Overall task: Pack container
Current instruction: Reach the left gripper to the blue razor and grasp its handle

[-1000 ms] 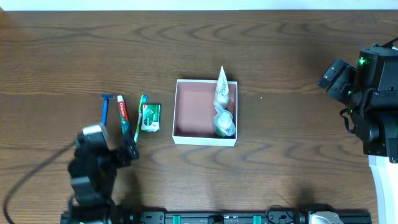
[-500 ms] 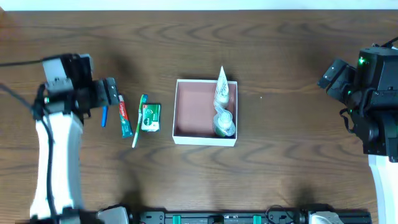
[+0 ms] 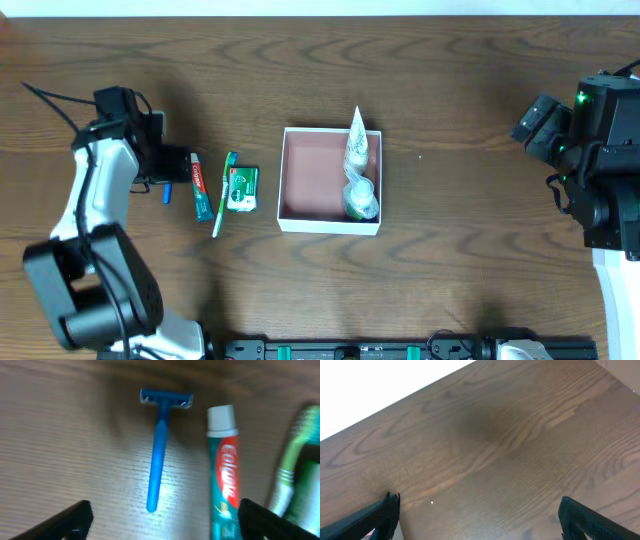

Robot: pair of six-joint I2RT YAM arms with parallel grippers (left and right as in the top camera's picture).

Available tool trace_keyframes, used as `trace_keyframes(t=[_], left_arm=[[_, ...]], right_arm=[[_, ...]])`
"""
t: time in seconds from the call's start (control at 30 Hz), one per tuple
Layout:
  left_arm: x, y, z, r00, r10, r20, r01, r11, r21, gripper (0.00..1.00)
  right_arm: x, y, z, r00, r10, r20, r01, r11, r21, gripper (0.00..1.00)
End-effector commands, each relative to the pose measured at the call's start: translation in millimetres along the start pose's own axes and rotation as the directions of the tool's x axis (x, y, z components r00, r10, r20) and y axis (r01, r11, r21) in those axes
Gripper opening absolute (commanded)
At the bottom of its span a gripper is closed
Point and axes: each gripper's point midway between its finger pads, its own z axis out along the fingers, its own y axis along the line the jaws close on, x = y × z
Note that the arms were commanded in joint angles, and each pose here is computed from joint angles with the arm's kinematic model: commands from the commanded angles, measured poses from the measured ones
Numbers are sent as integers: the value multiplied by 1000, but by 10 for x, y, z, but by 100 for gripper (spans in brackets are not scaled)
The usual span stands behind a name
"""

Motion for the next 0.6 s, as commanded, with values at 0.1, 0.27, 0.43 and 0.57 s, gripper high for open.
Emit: trace_keyframes(t=[0.1,0.27,0.43,0.57], left_arm=[[-7,181,298,999,7,-41,-9,999,-48,81],[-86,242,419,1000,-6,-15,5,998,-55,74],[-142,222,559,1000,-5,-2,5,999,-41,67],[-99,192,683,1000,-4,-27,3,1000,-26,55]], right_arm=[[-21,-24,-6,1000,23,6,-23,1000,7,99],[-21,-24,-6,1000,23,6,-23,1000,7,99],[-21,-24,-6,1000,23,6,-23,1000,7,99],[-20,-24,-6,1000,23,5,-23,1000,7,99]])
